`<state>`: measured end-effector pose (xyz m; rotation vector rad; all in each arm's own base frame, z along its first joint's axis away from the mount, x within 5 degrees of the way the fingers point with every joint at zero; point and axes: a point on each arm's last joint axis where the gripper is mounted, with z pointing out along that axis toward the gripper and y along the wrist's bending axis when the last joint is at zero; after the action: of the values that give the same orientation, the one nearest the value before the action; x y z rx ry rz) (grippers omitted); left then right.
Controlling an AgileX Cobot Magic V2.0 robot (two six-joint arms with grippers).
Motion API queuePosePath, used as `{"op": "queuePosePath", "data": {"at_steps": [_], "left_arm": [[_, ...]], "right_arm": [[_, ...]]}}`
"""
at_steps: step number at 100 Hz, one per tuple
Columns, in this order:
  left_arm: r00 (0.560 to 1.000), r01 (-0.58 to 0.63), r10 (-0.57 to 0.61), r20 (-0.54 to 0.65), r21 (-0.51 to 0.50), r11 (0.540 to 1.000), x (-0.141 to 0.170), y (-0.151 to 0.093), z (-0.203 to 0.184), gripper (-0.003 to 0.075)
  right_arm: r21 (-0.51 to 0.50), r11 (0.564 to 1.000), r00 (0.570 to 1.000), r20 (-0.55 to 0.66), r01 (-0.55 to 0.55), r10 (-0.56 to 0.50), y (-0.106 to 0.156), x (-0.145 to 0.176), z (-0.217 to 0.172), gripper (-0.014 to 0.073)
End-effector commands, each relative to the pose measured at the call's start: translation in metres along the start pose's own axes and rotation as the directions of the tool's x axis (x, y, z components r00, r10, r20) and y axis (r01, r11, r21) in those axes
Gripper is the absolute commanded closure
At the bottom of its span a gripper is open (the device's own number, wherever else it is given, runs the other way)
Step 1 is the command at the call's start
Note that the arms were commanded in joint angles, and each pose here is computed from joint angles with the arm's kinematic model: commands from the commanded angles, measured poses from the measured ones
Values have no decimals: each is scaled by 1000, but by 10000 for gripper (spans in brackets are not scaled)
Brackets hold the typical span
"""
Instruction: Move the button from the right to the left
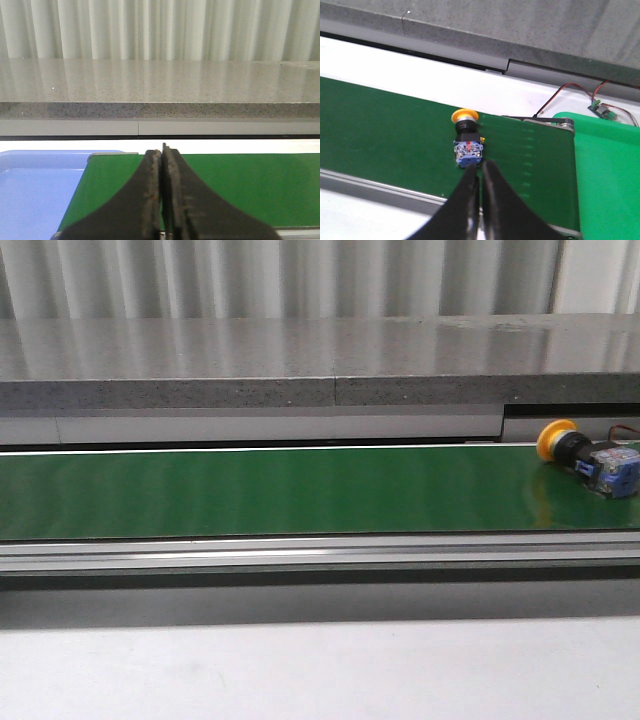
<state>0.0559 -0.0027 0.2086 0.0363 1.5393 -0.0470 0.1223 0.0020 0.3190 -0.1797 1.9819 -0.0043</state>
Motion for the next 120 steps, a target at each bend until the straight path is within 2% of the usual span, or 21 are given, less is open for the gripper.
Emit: {"op": "queuePosePath", "data": {"at_steps": [1, 77, 105, 120], "left_arm": [[996, 14, -15, 88, 16, 1000, -1, -1, -2, 740], [996, 14, -15, 90, 16, 1000, -1, -1, -2, 740], [975, 9, -16, 220, 31, 999, -14, -2, -4, 740], [972, 9, -15, 234, 28, 1000, -28, -2, -7, 740]], "right_arm": [[3, 1000, 998, 56, -11, 11, 0, -10, -4, 655], [-4, 1000, 999, 44, -11, 11, 0, -9, -4, 655], [-4, 1000, 999, 44, -11, 11, 0, -9, -4, 655], [-4, 1000, 999, 44, -11, 11, 0, -9, -4, 655]]}}
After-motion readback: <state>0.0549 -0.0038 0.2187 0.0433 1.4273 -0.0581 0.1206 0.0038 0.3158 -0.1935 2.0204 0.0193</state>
